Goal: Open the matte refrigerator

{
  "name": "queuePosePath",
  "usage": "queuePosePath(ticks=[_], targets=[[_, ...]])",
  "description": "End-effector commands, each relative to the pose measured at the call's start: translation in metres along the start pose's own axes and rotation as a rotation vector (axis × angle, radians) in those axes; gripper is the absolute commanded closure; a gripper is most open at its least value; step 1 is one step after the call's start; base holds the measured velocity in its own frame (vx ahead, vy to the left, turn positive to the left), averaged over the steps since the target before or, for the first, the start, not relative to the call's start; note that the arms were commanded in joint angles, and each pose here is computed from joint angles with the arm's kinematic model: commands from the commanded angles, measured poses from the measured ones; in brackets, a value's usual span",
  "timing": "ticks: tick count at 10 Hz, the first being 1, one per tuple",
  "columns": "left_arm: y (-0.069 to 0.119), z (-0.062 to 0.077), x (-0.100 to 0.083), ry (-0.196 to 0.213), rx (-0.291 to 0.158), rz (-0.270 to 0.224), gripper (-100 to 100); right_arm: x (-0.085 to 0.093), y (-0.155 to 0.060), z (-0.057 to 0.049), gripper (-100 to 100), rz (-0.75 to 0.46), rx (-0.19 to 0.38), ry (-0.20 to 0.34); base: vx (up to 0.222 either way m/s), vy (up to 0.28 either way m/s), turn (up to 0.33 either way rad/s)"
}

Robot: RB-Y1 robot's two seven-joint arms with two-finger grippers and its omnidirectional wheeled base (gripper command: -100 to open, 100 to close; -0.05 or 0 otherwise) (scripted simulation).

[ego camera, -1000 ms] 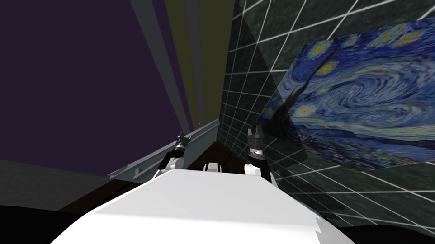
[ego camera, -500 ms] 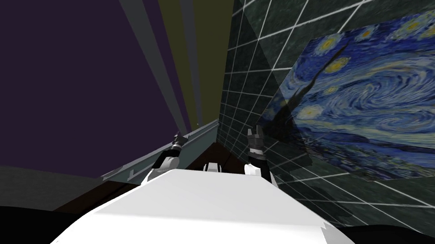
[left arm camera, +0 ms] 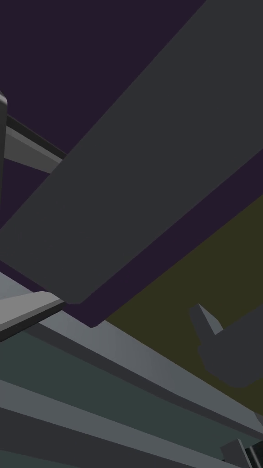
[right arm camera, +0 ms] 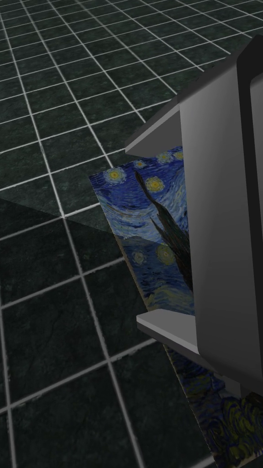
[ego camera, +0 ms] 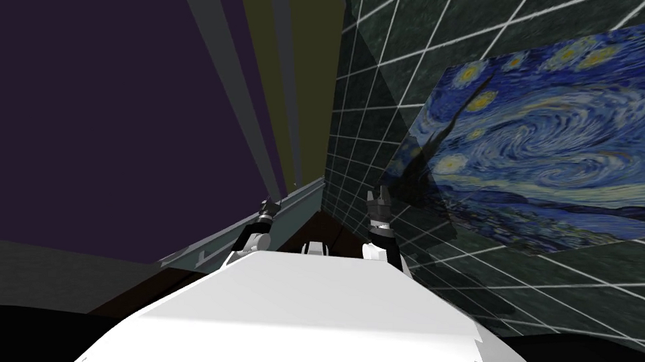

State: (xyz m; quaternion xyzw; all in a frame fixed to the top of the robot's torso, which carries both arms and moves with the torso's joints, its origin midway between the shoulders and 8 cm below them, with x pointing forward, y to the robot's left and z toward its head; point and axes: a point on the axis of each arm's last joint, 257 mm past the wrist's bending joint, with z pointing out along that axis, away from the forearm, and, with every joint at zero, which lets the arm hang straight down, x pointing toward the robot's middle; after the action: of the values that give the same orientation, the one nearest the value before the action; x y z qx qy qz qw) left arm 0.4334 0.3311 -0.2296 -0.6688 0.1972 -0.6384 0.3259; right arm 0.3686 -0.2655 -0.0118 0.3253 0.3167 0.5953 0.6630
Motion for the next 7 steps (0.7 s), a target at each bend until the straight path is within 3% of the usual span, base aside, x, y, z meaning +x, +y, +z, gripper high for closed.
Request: queuePosePath(ticks=[1, 4, 5, 7], targets=[[0.013, -0.004, 0.005, -0.017, 0.001, -0.002, 100, 0.0, 0.0, 0.0, 0, 0.0, 0.0, 0.0, -0.052, 0.061, -0.052], [0.023, -0.007, 0.015, -0.026, 0.011, -0.002, 100, 0.0, 0.0, 0.0, 0, 0.0, 0.0, 0.0, -0.035, 0.055, -0.042], [0.018, -0.004, 0.018, -0.014, 0.018, -0.003, 100, 0.0, 0.0, 0.0, 0, 0.0, 0.0, 0.0, -0.018, 0.018, -0.023], [0.037, -0.001, 0.039, 0.032, -0.035, -0.004, 100, 0.0, 0.0, 0.0, 0, 0.0, 0.0, 0.0, -0.176, 0.104, -0.19]])
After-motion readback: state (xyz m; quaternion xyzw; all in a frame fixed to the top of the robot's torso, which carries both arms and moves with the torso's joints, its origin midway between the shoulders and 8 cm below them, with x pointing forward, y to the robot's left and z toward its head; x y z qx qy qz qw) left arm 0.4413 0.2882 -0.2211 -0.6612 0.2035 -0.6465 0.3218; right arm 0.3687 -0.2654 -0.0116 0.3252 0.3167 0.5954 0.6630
